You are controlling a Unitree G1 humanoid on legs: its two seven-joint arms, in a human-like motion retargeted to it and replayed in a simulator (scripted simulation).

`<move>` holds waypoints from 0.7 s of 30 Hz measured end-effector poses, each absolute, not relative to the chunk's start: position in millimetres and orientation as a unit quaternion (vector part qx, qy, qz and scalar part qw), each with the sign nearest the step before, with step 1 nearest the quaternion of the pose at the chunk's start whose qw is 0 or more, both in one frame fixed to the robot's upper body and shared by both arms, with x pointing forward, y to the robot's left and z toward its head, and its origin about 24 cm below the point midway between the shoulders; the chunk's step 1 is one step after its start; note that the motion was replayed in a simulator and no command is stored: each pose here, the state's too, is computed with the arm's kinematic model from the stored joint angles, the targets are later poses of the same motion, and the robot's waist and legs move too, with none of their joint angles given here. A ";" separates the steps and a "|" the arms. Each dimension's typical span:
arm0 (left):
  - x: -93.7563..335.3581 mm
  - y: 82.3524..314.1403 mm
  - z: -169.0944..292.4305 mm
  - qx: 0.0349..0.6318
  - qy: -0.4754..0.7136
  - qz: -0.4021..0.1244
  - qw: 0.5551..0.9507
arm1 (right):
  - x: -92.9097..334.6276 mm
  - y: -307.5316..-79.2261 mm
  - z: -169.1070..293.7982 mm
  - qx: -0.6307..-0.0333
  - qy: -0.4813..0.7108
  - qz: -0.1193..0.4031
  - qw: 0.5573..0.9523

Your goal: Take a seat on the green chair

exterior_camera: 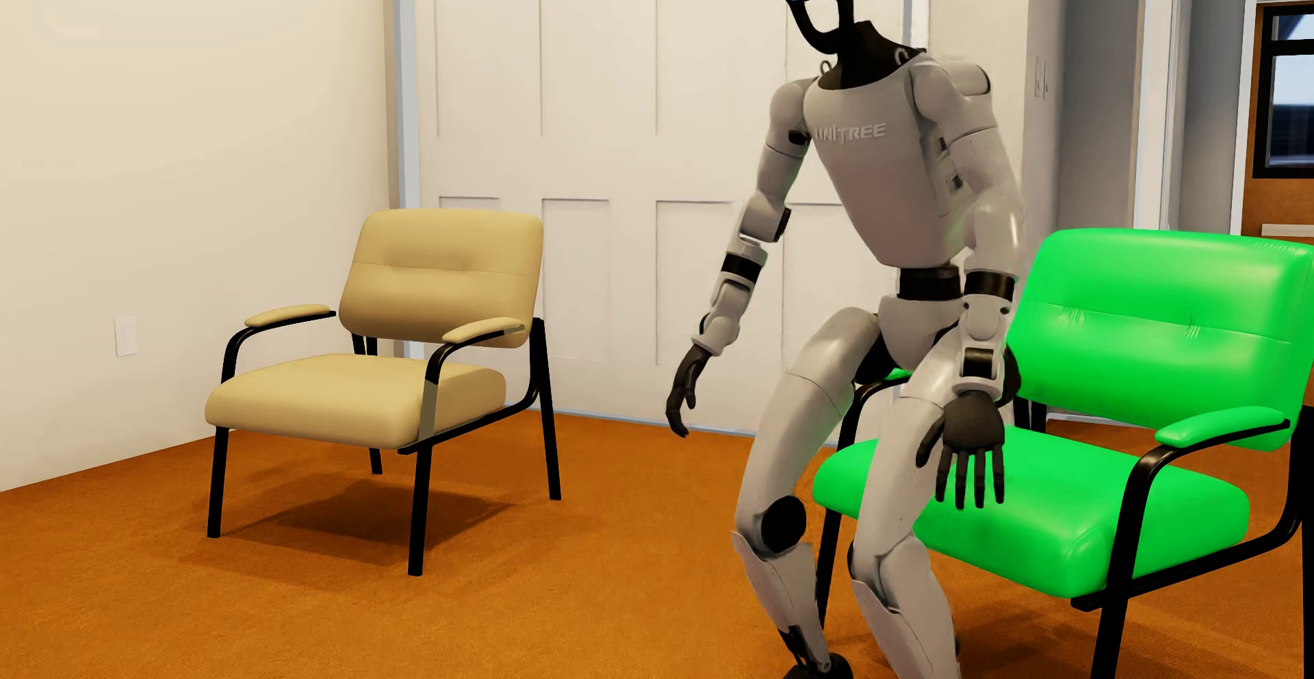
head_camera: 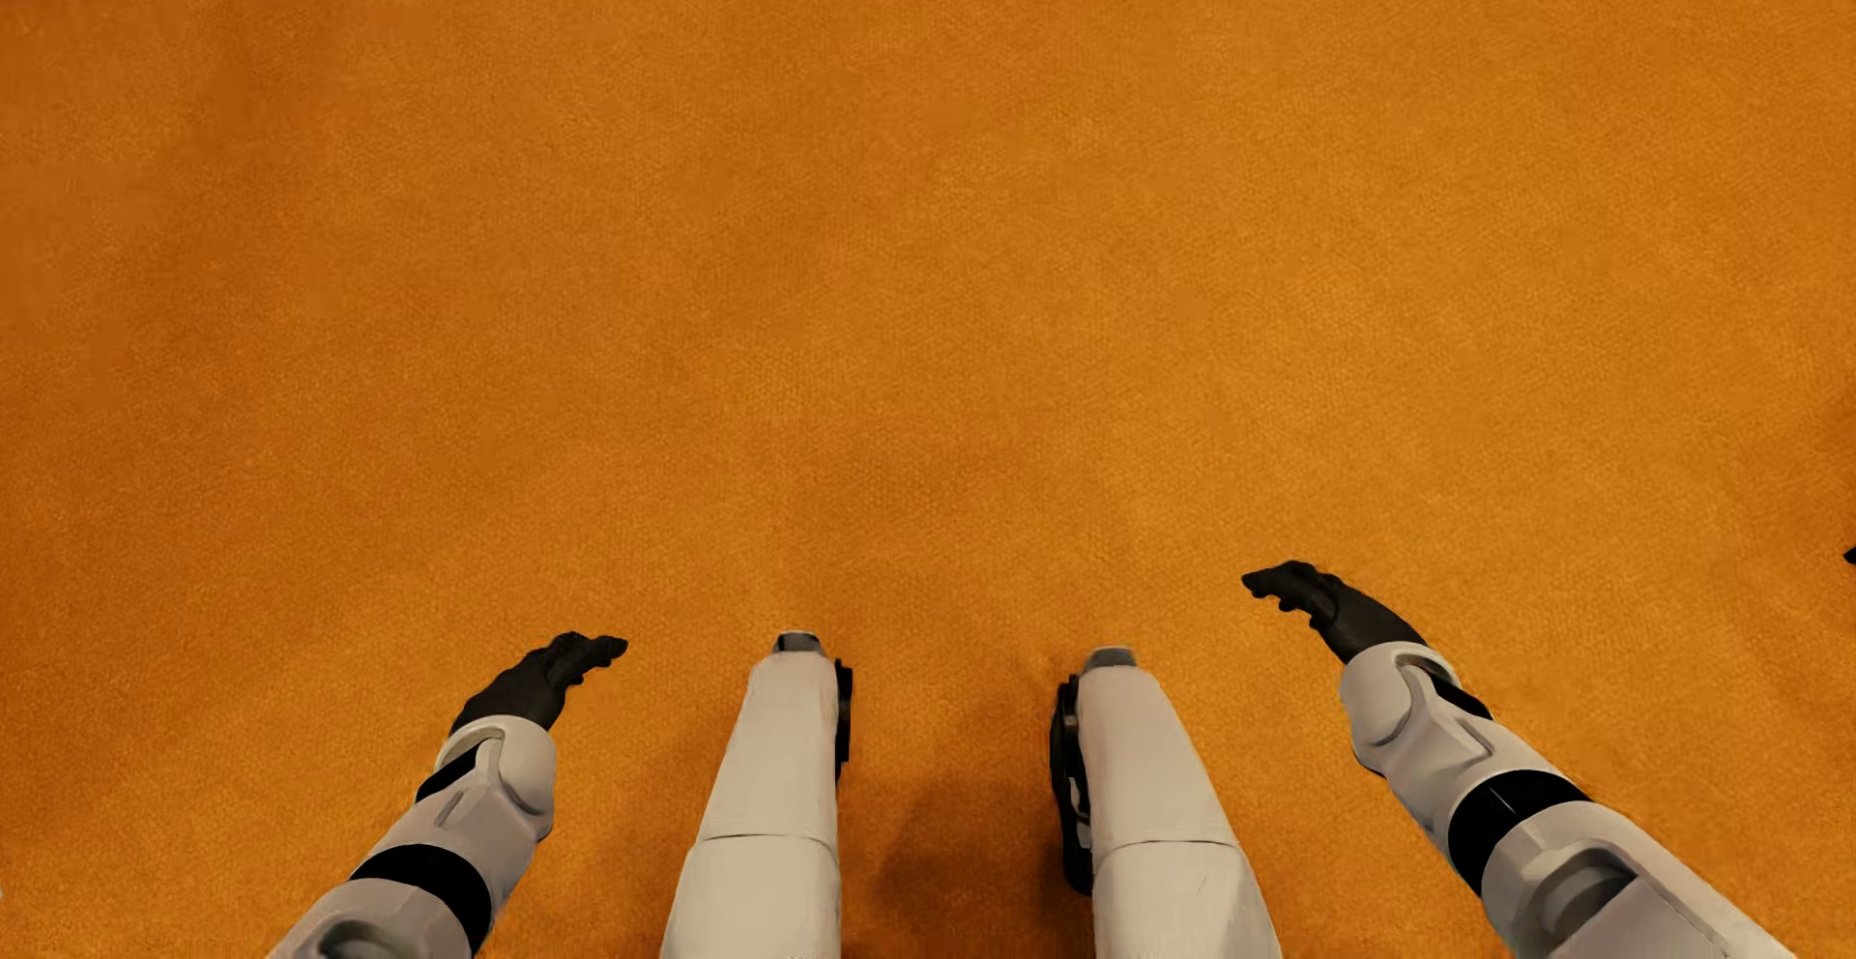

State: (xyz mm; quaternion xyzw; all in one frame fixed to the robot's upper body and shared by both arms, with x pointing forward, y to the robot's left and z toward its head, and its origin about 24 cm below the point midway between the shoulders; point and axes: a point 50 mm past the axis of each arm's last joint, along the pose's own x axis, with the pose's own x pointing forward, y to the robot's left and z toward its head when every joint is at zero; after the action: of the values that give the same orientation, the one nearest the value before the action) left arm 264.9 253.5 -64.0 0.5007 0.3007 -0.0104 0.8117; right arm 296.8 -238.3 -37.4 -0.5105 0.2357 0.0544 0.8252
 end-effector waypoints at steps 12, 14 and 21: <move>335.9 228.4 3.2 0.544 0.179 0.000 0.819 | 353.5 -192.5 25.0 -0.532 0.105 0.068 0.837; 344.7 223.6 13.3 0.549 0.166 -0.002 0.819 | 359.9 -188.4 35.3 -0.537 0.090 0.070 0.836; 369.9 207.2 47.4 0.555 0.114 0.013 0.824 | 377.5 -165.3 64.8 -0.551 0.029 0.073 0.830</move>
State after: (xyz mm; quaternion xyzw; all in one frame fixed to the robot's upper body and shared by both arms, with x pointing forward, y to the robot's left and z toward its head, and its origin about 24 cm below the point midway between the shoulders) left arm 369.9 207.2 47.4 0.5552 0.1140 0.0128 0.8237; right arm 377.5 -165.3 64.8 -0.5515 0.0293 0.0727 0.8305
